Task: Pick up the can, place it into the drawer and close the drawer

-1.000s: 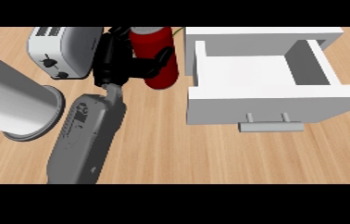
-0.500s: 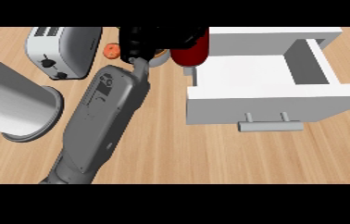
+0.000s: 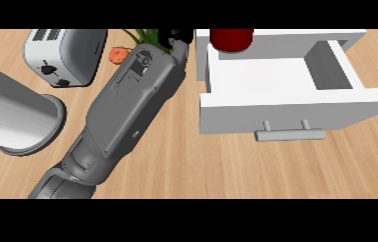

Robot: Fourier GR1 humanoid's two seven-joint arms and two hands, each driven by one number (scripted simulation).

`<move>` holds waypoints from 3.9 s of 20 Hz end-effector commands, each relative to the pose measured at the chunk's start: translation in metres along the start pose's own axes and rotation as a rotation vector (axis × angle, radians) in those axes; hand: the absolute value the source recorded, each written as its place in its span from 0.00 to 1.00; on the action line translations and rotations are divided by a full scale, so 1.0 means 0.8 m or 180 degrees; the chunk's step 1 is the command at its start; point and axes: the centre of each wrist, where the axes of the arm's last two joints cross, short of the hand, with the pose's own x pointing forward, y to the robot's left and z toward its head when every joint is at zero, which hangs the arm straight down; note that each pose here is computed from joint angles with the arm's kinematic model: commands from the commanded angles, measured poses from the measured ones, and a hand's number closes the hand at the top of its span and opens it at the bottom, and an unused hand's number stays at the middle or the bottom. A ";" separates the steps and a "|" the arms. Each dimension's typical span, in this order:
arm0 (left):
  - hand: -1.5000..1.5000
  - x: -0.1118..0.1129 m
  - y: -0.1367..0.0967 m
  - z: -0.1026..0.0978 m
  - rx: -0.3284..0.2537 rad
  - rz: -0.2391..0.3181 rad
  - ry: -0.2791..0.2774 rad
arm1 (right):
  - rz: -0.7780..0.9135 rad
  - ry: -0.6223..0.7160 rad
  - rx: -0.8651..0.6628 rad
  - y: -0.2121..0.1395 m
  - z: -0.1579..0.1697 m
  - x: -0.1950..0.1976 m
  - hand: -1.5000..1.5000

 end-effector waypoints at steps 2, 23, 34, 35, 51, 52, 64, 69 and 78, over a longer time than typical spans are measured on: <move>1.00 -0.001 -0.023 -0.013 0.0040 -0.0046 0.0005 | 0.0017 -0.0001 0.0017 -0.003 -0.014 0.010 0.00; 1.00 -0.041 -0.045 -0.018 0.0139 -0.0317 0.0236 | -0.0031 -0.0061 0.0115 0.009 -0.016 0.010 0.00; 0.00 -0.052 -0.052 -0.014 0.0333 -0.0594 0.0309 | -0.0021 -0.0041 0.0107 0.023 -0.011 0.008 0.00; 0.00 -0.064 -0.040 -0.016 0.0409 -0.0582 0.0331 | -0.0050 -0.0048 0.0084 0.006 -0.022 0.009 0.00; 0.00 -0.067 -0.043 -0.012 0.0474 -0.0431 0.0120 | 0.0737 -0.0583 0.0343 0.022 -0.032 0.040 0.00; 0.00 -0.063 -0.046 -0.012 0.0414 -0.0350 0.0147 | 0.0870 -0.0638 0.0298 0.022 -0.034 0.043 0.00; 0.00 -0.037 -0.070 -0.010 0.0447 -0.0298 -0.0182 | 0.1620 -0.1088 0.0729 0.080 -0.079 0.051 0.00; 0.00 -0.040 -0.069 -0.007 0.0399 -0.0242 -0.0051 | 0.2002 -0.1116 0.0792 0.118 -0.110 0.036 0.00; 0.00 -0.035 -0.054 -0.012 0.0401 -0.0187 0.0077 | 0.2596 -0.1197 0.0834 0.181 -0.174 -0.007 0.00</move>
